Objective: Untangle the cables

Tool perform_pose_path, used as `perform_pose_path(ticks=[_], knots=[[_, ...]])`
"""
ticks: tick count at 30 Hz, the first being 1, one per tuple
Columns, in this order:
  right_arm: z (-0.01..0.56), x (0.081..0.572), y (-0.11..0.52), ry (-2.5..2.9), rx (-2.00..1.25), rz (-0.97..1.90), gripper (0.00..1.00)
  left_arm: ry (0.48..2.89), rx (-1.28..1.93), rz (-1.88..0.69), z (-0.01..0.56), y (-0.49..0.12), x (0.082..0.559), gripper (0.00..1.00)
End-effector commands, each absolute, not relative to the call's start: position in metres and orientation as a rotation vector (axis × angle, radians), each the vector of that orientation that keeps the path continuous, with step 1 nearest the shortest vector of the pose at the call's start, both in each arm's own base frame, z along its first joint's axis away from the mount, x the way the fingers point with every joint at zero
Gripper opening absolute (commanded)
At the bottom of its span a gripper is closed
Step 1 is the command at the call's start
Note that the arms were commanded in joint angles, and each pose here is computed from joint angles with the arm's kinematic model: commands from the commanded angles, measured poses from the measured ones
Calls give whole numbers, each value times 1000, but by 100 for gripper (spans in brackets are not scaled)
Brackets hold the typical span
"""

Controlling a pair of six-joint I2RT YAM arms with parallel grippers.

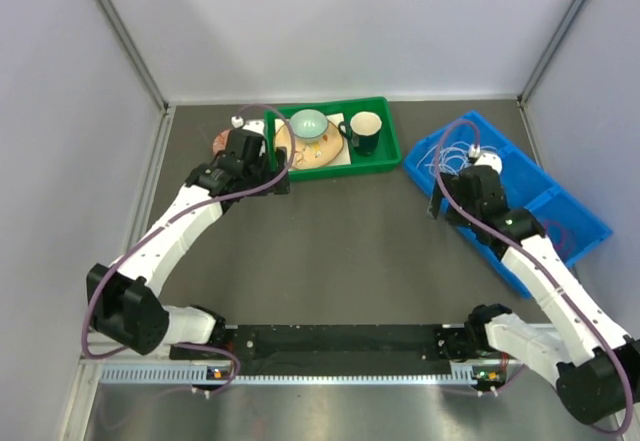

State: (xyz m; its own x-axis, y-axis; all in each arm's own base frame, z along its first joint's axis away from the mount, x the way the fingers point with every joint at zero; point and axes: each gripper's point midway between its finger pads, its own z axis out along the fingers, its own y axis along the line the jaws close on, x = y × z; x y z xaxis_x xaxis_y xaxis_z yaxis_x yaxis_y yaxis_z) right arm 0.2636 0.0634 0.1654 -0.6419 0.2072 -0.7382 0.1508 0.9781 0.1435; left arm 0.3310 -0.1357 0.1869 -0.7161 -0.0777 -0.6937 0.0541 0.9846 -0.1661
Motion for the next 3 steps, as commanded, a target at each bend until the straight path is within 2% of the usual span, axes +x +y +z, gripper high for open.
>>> perform_pose_path(ticks=[1, 3], knots=[[179, 266, 60, 2215, 278, 82, 99, 2298, -36, -242, 208, -136, 333, 99], [182, 267, 59, 2208, 276, 76, 99, 2298, -40, -237, 208, -135, 333, 99]])
